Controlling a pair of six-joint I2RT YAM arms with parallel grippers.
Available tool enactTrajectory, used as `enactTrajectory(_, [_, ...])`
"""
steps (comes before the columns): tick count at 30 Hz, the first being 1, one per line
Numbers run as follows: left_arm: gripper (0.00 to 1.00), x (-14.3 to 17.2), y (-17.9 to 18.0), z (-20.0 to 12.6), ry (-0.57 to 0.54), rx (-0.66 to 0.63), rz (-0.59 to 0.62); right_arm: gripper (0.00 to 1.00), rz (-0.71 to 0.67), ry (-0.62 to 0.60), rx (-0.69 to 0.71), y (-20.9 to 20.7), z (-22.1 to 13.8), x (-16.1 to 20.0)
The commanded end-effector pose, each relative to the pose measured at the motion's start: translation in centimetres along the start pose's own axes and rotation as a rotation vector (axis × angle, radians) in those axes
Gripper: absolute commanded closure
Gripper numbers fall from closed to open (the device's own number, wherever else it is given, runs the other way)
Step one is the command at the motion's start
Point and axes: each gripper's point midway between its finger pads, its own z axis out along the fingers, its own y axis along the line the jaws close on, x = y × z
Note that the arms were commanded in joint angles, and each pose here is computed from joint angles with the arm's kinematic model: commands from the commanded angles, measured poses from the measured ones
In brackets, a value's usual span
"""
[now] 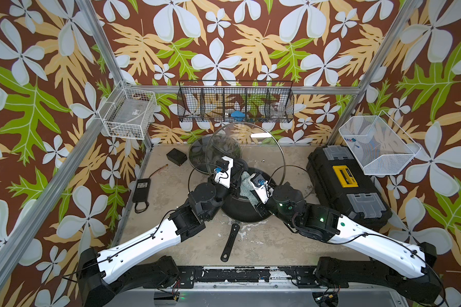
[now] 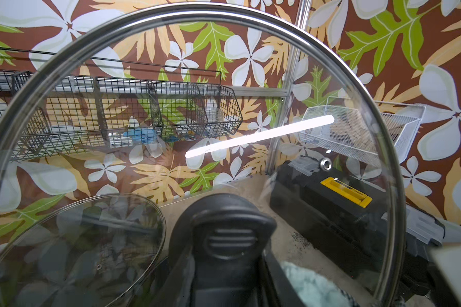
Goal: Wipe the pot lid with a cloth
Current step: Wipe the pot lid.
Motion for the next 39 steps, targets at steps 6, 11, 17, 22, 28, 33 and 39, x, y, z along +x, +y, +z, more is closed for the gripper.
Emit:
enactTrajectory(6, [1.00,-1.9,-4.9,-2.4,-0.239,0.268,0.589,1.00,-0.022,-0.040,0.173,-5.1,-2.4,-3.0])
enactTrajectory(11, [1.00,0.6,-6.2,-3.1,-0.248,0.353,0.907,1.00,-0.067,-0.059,0.186,-5.3,-2.1,-5.5])
enactTrajectory(17, [1.00,2.2,-7.1,-4.0,-0.276,0.434,1.127,1.00,-0.113,-0.018,0.109,-3.0,1.2,-6.4])
enactTrajectory(22, [1.00,2.5,-7.0,-4.1,-0.270,0.432,1.179,1.00,-0.168,0.023,0.066,-0.5,3.8,-6.3])
enactTrajectory(28, [1.00,3.5,-6.6,-3.9,-0.231,0.432,1.189,1.00,-0.162,0.013,0.079,-0.5,3.8,-7.1])
enactTrajectory(33, [1.00,4.0,-5.7,-3.4,-0.144,0.399,1.061,1.00,-0.063,-0.138,0.097,-2.7,-0.3,-9.4])
enactTrajectory(39, [1.00,6.1,-4.4,-2.0,0.042,0.365,0.908,1.00,0.057,-0.238,0.182,-7.7,-4.9,-9.2])
